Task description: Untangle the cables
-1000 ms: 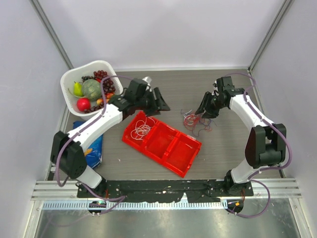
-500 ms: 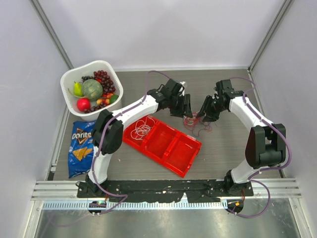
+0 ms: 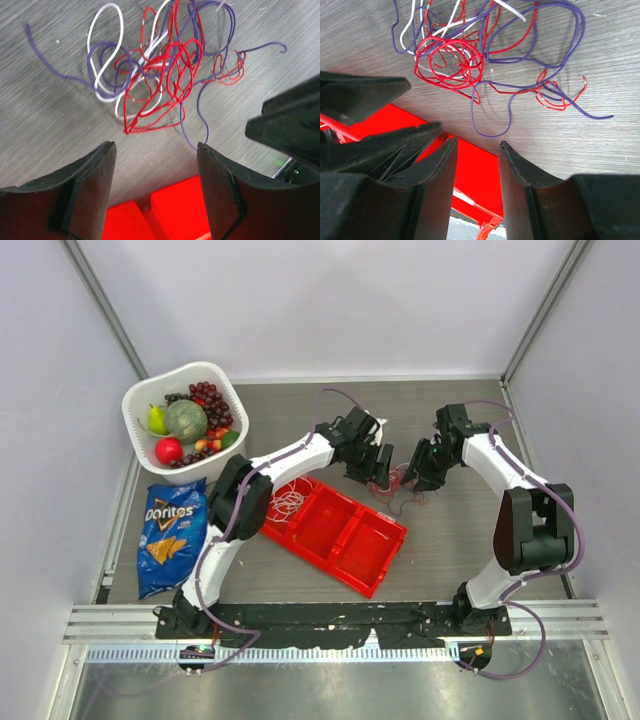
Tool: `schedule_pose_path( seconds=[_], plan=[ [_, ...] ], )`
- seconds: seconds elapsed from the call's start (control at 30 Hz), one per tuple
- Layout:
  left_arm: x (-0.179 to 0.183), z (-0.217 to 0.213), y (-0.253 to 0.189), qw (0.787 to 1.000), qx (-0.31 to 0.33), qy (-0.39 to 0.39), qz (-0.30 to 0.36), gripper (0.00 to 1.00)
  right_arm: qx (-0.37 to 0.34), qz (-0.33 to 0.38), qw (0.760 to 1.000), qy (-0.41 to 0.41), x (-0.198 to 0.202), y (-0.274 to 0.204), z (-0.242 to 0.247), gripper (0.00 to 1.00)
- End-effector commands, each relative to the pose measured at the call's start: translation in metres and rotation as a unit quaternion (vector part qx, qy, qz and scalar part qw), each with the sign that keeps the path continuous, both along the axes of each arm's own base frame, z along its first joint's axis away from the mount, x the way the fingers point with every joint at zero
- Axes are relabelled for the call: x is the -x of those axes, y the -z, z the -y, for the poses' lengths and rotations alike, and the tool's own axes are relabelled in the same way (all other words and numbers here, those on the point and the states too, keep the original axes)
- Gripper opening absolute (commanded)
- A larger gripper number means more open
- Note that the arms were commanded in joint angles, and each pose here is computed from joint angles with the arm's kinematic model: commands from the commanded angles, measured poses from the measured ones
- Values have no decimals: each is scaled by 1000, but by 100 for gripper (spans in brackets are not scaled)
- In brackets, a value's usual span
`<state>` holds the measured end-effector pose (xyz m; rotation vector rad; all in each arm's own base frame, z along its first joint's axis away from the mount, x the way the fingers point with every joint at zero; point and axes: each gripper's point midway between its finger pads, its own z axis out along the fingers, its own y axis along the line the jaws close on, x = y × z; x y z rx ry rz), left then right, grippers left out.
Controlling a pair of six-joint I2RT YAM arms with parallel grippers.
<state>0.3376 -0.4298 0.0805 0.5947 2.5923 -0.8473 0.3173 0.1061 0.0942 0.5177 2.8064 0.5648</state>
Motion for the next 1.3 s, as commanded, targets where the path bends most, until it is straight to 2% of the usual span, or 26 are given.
schedule_pose_path(
  seconds=[0.0,0.1,0.5,0.7,0.87,0.93,0.97,1.1,1.27],
  plan=[
    [-13,20,-14,999,25,35,14,69,-3,11,1000,3,-10,-11,1,44],
    [-21,23,-14,999,16,31,20,61,-4,16,1000,5,-13,-15,3,45],
    [-34,30,-3,999,9,29,30,51,-6,19,1000,1,-23,-17,17,45],
    [-31,31,1,999,9,29,21,42,-12,17,1000,-2,-23,-15,15,45],
    [-29,28,-17,999,11,32,33,15,-22,23,999,3,-22,-13,12,48],
    [-27,27,-31,999,18,31,35,3,-32,30,999,8,-24,-14,9,53],
    [-23,27,-36,999,23,32,32,0,-42,33,999,7,-24,-15,6,55],
    [-10,32,-59,997,55,43,16,0,-81,31,996,4,-22,-9,-8,57],
    [1,34,-87,994,89,62,10,0,-87,27,996,10,-24,-5,-9,57]
  ],
)
